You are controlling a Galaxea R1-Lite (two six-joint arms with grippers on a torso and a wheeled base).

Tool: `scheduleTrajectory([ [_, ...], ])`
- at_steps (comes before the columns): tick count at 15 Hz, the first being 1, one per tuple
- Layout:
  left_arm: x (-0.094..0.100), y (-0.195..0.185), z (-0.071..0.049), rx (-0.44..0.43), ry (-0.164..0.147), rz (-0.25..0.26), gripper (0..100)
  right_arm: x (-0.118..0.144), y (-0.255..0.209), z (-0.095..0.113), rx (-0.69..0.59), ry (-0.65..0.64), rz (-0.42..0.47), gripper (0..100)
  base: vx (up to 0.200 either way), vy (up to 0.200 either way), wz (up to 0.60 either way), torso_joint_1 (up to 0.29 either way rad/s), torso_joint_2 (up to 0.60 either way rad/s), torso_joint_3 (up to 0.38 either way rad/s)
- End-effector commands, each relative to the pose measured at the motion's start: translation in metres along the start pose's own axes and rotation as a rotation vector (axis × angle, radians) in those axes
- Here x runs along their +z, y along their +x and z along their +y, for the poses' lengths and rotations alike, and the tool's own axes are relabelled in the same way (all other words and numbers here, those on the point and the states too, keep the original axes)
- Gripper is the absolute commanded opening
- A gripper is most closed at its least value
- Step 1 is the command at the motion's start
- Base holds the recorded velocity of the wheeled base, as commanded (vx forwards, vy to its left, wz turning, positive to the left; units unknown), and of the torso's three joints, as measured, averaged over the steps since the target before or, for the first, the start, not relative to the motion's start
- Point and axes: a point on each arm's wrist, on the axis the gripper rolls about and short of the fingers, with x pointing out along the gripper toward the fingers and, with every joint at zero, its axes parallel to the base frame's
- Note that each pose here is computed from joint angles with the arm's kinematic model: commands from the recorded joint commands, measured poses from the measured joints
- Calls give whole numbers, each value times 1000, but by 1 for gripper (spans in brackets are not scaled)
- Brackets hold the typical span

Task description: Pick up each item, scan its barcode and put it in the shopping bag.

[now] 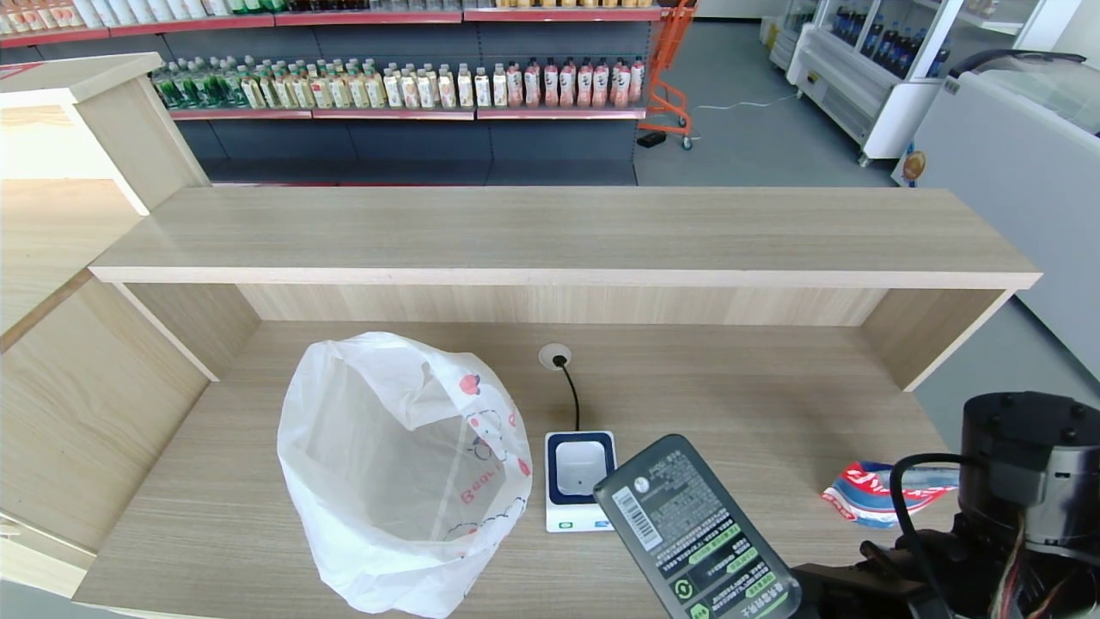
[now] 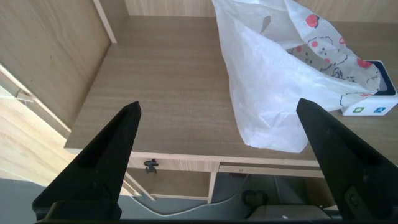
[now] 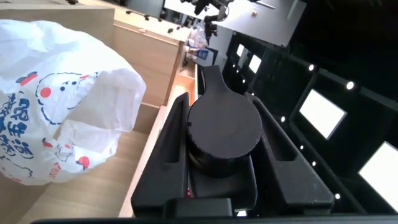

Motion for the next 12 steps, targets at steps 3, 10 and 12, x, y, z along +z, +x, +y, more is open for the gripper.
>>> scheduleTrajectory([
  [3,0,0,0,1,0,0,100,3,0,2,10,18,-15,0,0,0,0,0,0,0],
  [10,0,0,0,1,0,0,100,4,-1,1,12,25,-18,0,0,0,0,0,0,0],
  [12,0,0,0,1,0,0,100,5,-1,1,14,32,-20,0,0,0,0,0,0,0],
])
